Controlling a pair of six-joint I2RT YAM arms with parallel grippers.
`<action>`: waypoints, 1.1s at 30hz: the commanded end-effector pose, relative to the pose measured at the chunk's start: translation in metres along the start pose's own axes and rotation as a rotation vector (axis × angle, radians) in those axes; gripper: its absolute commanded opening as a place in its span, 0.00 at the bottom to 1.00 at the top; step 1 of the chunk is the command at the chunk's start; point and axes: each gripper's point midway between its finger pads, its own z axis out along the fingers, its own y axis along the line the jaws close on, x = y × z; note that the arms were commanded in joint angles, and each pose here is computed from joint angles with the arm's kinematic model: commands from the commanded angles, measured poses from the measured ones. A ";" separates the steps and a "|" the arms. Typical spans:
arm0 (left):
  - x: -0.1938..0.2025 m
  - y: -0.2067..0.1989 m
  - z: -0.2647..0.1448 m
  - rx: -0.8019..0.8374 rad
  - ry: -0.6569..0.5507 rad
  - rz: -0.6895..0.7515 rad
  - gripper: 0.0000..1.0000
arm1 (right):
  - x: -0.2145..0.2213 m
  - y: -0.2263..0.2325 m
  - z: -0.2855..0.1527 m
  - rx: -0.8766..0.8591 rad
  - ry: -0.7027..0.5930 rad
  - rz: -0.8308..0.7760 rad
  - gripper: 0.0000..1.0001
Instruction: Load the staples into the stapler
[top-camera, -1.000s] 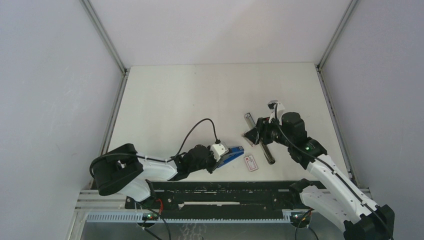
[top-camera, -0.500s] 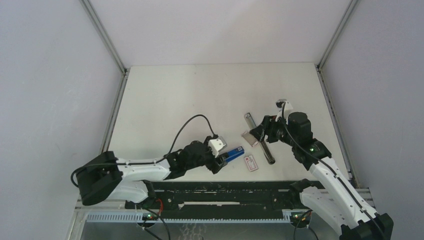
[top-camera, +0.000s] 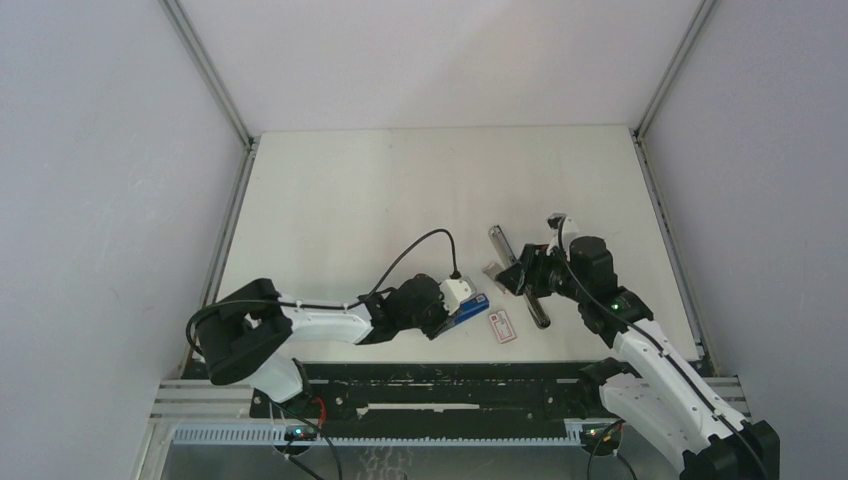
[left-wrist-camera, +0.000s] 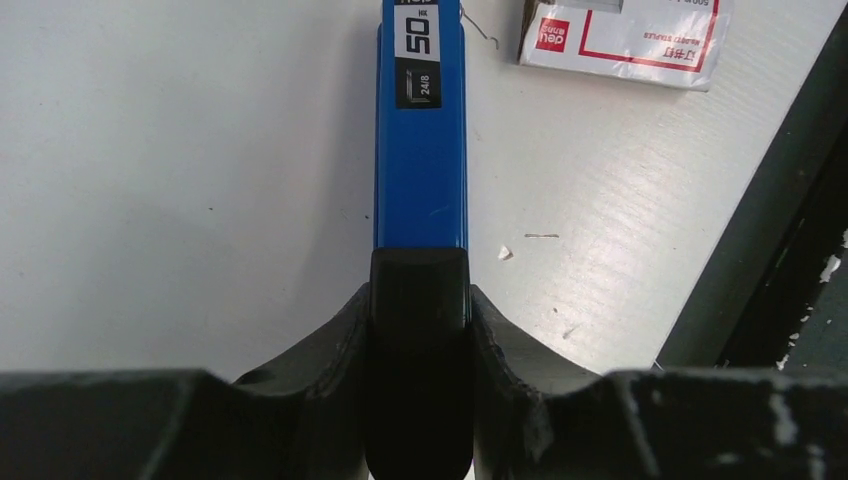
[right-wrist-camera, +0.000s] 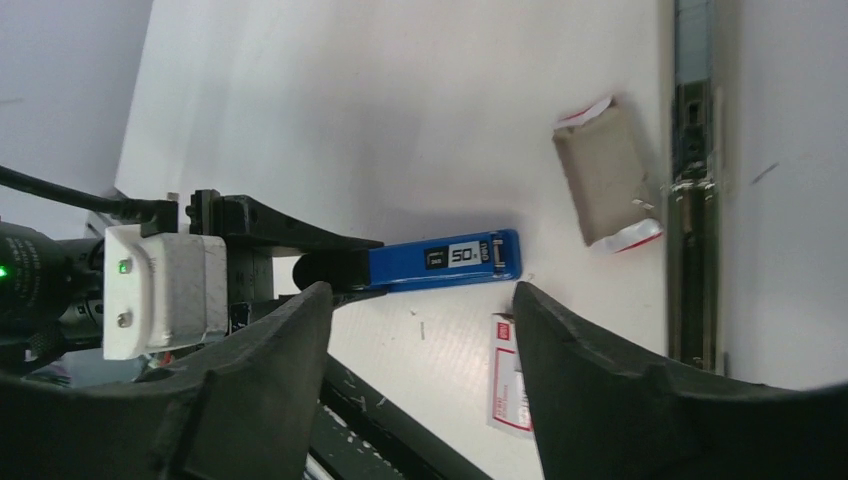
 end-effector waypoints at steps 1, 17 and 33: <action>-0.026 -0.010 -0.009 0.047 -0.117 -0.039 0.00 | 0.002 0.008 0.012 -0.027 -0.046 0.115 0.71; -0.074 -0.019 -0.070 0.093 -0.458 -0.086 0.00 | 0.029 0.022 0.034 -0.137 0.038 0.344 0.94; -0.108 -0.024 -0.088 0.127 -0.573 -0.103 0.00 | 0.027 0.085 0.039 -0.338 0.057 0.413 0.61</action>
